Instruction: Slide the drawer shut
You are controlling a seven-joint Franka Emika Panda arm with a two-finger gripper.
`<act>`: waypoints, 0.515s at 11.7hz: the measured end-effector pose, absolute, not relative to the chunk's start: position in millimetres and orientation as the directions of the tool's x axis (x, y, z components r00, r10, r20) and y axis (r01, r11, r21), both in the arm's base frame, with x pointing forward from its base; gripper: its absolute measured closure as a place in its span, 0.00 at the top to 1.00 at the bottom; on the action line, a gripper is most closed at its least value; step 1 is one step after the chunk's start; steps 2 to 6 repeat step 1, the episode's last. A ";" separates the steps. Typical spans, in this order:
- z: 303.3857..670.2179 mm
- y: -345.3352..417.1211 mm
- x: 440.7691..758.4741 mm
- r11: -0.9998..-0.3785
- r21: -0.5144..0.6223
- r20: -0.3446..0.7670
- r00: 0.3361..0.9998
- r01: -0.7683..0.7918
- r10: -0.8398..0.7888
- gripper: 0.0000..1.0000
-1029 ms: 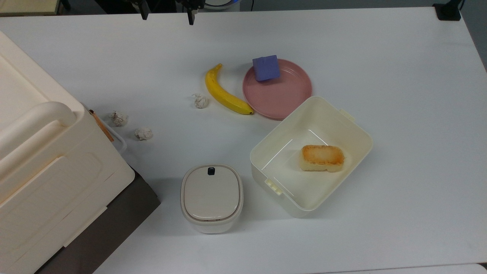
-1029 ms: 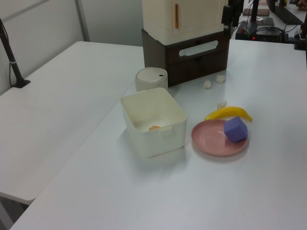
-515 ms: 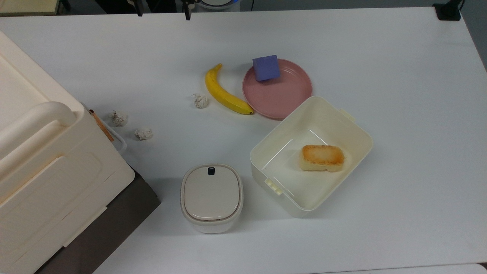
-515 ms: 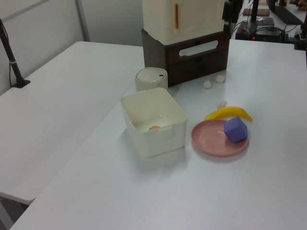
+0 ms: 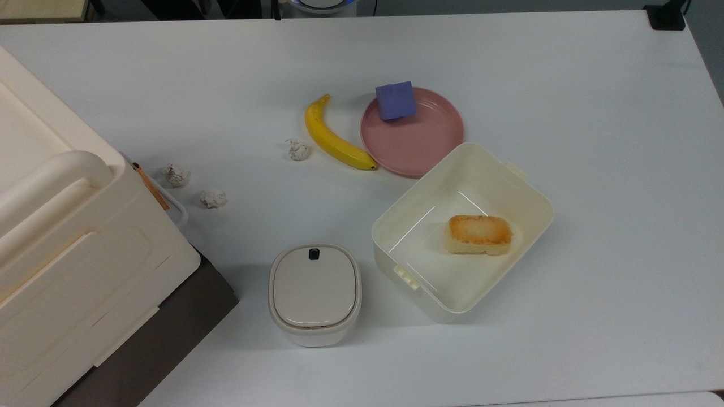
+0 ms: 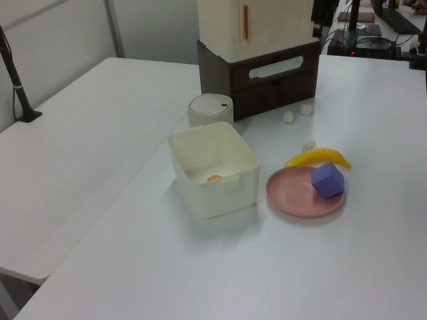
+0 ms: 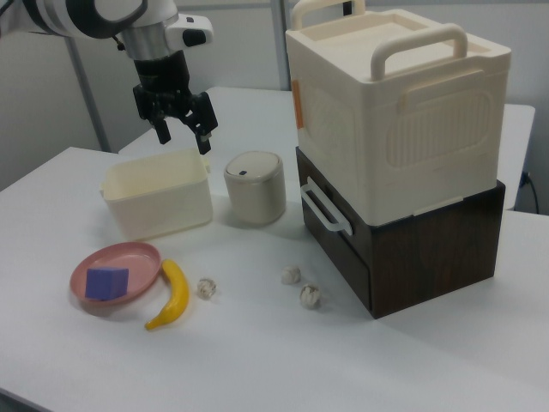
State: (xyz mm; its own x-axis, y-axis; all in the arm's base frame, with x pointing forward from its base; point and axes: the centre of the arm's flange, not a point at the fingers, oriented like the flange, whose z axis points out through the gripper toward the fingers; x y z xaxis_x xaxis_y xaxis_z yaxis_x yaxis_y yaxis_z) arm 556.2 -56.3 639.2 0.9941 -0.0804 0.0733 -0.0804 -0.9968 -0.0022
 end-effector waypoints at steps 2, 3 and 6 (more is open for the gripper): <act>639.3 -55.7 555.5 -0.997 -0.003 0.070 0.994 -0.079 -0.079 1.00; 639.3 -55.7 555.5 -0.997 -0.003 0.070 0.994 -0.079 -0.079 1.00; 639.3 -55.7 555.5 -0.997 -0.003 0.070 0.994 -0.079 -0.079 1.00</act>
